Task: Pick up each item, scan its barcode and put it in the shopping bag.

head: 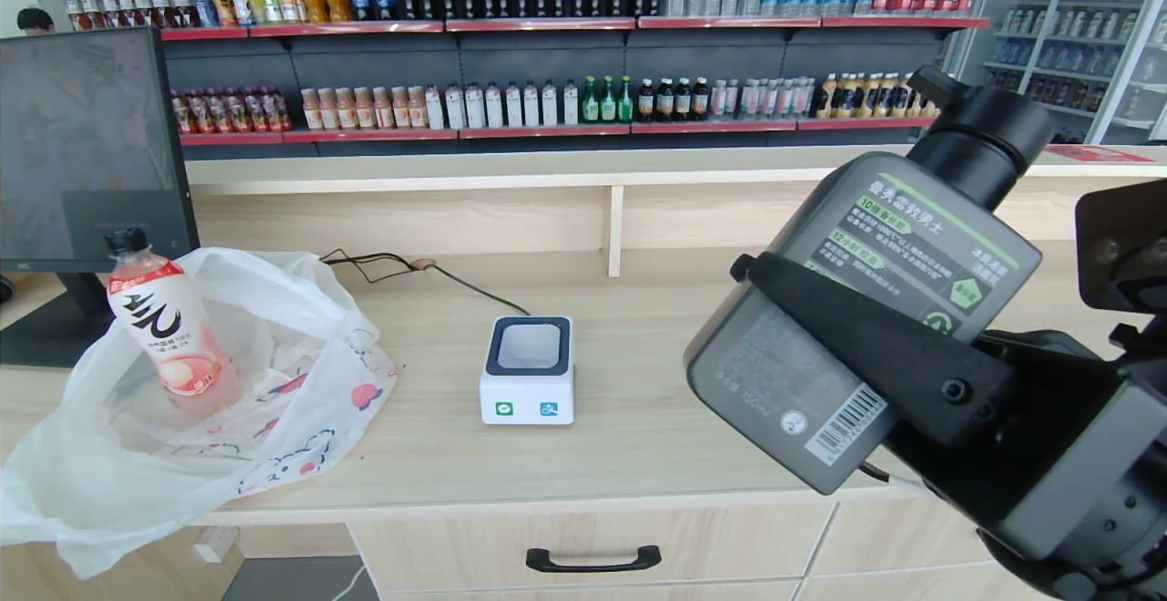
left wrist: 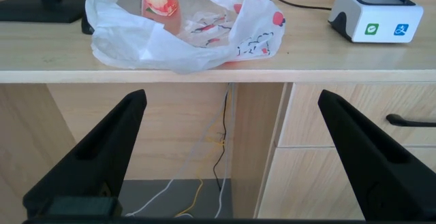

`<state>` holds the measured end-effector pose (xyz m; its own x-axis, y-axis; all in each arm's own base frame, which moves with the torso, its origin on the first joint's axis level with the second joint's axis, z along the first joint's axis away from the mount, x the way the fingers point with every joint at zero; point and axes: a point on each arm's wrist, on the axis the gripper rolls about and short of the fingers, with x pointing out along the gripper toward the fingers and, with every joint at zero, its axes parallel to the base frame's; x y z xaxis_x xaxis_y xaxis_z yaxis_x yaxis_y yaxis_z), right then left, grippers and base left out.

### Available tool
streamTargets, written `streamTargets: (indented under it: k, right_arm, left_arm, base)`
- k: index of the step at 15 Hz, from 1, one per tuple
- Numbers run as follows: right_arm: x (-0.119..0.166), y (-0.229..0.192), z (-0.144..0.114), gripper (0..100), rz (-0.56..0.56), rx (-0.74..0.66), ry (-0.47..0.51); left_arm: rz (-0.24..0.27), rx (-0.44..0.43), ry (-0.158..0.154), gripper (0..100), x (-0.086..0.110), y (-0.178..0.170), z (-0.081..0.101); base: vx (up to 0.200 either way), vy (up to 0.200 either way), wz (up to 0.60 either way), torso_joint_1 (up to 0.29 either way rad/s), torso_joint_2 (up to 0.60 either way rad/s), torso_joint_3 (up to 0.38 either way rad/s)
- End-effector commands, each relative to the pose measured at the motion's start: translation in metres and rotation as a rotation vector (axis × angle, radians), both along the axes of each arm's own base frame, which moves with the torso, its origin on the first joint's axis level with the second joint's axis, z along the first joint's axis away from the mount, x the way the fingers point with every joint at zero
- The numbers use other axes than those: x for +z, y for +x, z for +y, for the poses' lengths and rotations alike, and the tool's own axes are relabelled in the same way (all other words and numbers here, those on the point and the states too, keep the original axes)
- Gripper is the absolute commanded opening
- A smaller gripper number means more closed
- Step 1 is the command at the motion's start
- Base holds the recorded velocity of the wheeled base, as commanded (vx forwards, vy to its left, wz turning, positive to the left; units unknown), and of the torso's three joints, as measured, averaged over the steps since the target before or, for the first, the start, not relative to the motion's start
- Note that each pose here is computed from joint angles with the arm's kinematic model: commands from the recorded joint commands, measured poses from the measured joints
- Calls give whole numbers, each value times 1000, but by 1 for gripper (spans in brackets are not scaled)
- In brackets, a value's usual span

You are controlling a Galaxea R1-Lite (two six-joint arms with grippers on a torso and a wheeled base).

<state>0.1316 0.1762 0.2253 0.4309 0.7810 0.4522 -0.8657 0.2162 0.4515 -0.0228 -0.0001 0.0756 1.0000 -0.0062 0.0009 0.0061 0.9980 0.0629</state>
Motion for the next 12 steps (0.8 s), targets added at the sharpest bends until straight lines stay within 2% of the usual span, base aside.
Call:
streamTargets:
  k: [1,9,12]
  right_arm:
    - [0,0,0,0,0,1,0]
    - [-3,2,1,0,-24,-22,-27]
    - [-13,12,-3,0,-44,-93,-89]
  left_arm:
    - [-1,0,0,100,0,0,0]
    - [1,0,-3,100,0,0,0]
    - [1,0,-26,100,0,0,0]
  base:
    - [0,0,0,0,0,0]
    - [0,0,0,0,0,0]
    - [0,0,0,0,0,0]
